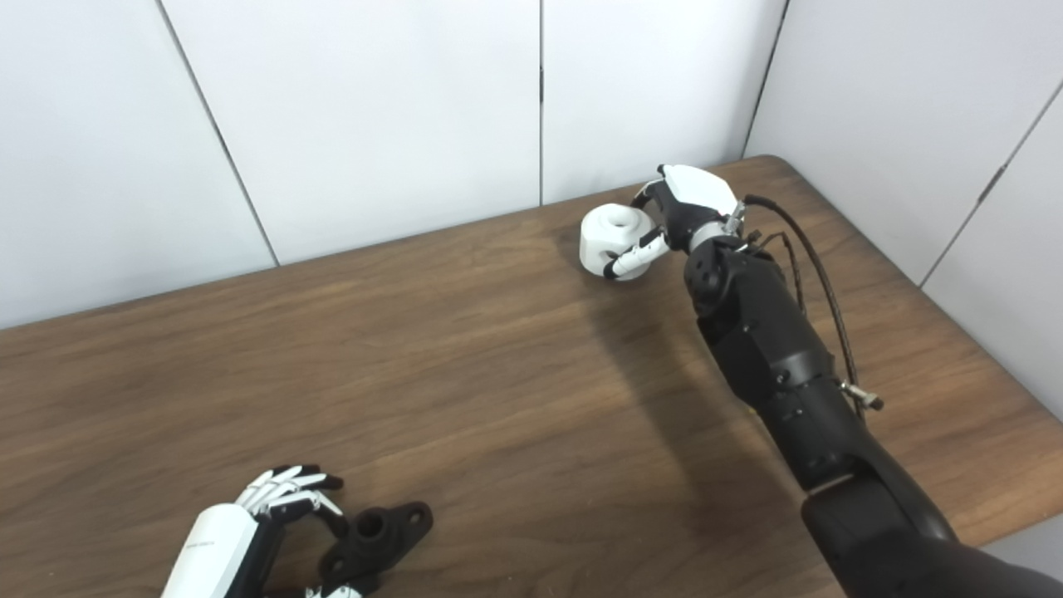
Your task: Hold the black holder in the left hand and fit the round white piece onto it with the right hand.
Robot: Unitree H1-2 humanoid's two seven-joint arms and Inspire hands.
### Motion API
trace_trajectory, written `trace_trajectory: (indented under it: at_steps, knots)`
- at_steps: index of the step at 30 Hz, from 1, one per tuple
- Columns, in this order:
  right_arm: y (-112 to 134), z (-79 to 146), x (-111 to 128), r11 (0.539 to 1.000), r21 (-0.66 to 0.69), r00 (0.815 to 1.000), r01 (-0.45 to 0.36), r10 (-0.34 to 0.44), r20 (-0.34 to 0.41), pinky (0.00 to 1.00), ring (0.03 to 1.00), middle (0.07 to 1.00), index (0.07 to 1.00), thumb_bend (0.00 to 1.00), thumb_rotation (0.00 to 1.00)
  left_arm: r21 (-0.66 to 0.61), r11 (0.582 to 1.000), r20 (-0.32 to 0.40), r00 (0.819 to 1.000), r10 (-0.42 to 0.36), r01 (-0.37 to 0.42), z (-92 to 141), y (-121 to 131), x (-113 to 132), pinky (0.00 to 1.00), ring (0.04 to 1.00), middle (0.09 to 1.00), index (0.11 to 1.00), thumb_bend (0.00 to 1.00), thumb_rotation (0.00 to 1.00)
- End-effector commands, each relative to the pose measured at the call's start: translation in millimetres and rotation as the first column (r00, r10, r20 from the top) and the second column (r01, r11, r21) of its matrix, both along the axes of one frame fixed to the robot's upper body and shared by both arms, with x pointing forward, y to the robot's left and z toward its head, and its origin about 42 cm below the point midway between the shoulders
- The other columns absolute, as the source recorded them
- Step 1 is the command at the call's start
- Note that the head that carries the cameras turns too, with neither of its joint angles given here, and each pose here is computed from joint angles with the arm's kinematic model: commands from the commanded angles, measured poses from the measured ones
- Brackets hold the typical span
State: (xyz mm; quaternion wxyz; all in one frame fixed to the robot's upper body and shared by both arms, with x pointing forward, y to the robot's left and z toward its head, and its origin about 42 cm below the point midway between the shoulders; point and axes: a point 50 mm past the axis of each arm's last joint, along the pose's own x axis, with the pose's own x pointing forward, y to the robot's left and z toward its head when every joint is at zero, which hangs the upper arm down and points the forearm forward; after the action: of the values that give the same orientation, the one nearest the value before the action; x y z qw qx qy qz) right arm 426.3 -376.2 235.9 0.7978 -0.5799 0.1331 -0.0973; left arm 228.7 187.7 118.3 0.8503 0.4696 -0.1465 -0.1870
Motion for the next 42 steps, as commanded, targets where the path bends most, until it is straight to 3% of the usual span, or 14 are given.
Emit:
trace_trajectory:
  at_steps: [1, 6, 7, 8, 11, 29, 42]
  knots:
    - [-9, 32, 6, 0.999, -0.046, 0.996, 0.008, -0.003, 0.093, 1.0, 1.0, 0.98, 0.676, 0.92, 0.34, 0.029, 1.0, -0.016, 1.0, 0.002, -0.002, -3, 1, 1, 0.88, 0.844, 0.764, 0.485, 0.52, 0.04]
    - [-11, 30, 5, 0.998, -0.055, 0.995, -0.01, 0.015, 0.1, 1.0, 1.0, 0.944, 0.614, 0.87, 0.29, 0.039, 0.999, -0.017, 1.0, 0.0, 0.001, -2, 0, 1, 0.88, 0.845, 0.765, 0.485, 0.52, 0.04]
    - [-12, 30, 4, 0.998, -0.057, 0.994, -0.013, 0.019, 0.104, 1.0, 1.0, 0.933, 0.554, 0.7, 0.22, 0.041, 0.999, -0.017, 1.0, -0.001, 0.001, -2, 0, 1, 0.88, 0.844, 0.765, 0.485, 0.52, 0.04]
    - [-12, 30, 4, 0.998, -0.059, 0.994, -0.015, 0.021, 0.11, 1.0, 1.0, 0.921, 0.515, 0.6, 0.18, 0.041, 0.999, -0.017, 1.0, -0.001, 0.001, -2, 0, 1, 0.88, 0.843, 0.765, 0.485, 0.52, 0.04]
    - [-13, 28, 4, 0.998, -0.06, 0.992, -0.015, 0.023, 0.128, 1.0, 1.0, 0.887, 0.488, 0.53, 0.15, 0.035, 0.999, -0.018, 1.0, 0.001, 0.0, -1, -1, 0, 0.88, 0.844, 0.764, 0.485, 0.52, 0.04]
    - [-11, 32, -5, 0.996, -0.076, 0.981, -0.046, 0.06, 0.186, 1.0, 1.0, 0.87, 0.485, 0.52, 0.14, 0.036, 0.999, -0.029, 1.0, 0.0, 0.001, 2, -7, -1, 0.88, 0.847, 0.765, 0.485, 0.52, 0.04]
    - [34, 59, -35, 0.969, -0.07, 0.96, -0.236, 0.244, 0.135, 1.0, 1.0, 0.86, 0.485, 0.52, 0.14, 0.042, 0.999, -0.033, 0.999, -0.005, 0.006, 3, -14, -2, 0.87, 0.845, 0.765, 0.485, 0.52, 0.04]
